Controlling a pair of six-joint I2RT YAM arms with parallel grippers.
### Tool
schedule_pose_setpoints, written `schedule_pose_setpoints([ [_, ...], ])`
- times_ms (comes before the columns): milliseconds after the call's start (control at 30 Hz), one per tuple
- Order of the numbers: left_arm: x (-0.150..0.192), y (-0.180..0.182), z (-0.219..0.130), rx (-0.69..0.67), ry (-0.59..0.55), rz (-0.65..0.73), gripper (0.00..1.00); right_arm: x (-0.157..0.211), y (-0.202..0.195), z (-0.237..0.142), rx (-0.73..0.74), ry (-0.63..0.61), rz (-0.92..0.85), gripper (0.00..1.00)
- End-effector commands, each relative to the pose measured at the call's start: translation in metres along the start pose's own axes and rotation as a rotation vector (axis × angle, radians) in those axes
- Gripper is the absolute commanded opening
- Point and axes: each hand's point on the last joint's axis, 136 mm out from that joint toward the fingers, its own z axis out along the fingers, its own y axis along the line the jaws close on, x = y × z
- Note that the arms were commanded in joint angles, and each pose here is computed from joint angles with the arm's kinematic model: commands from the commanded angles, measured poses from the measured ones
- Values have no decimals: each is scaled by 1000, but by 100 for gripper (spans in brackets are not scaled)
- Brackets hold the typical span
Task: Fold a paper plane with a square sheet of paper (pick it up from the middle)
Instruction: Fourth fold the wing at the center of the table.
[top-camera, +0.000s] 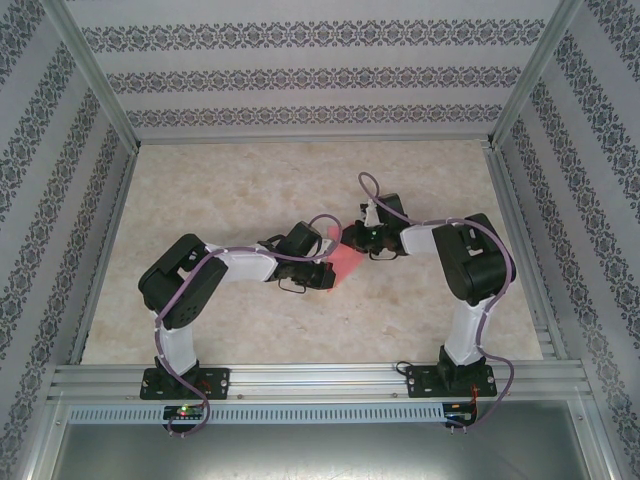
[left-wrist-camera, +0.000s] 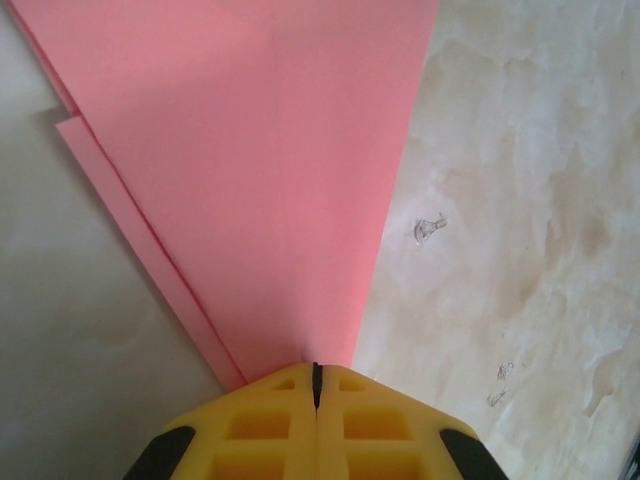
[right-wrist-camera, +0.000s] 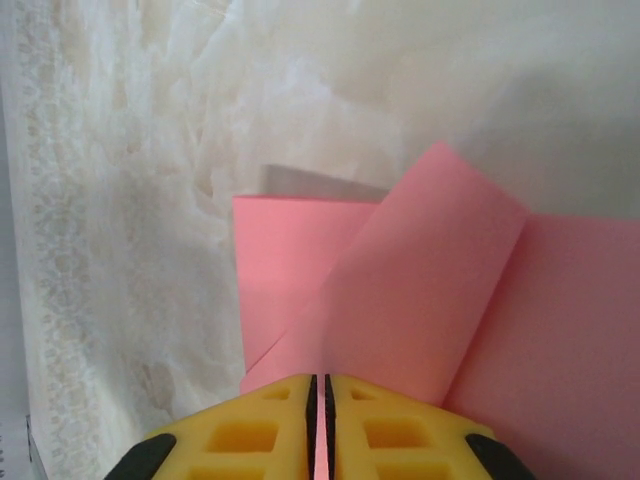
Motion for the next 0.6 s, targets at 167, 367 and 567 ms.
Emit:
schedule_pose_setpoints([
  [167,93,72,9,-241,310,-91,5,-47,-41,-11,139,-111,9,15],
  [367,94,70,9,-230,318,-89,5,-65,-47,-12,162,-120,4,15],
  [567,90,65,8,-213,315,-86,5,-77,-52,-16,174,-131,-4,14],
])
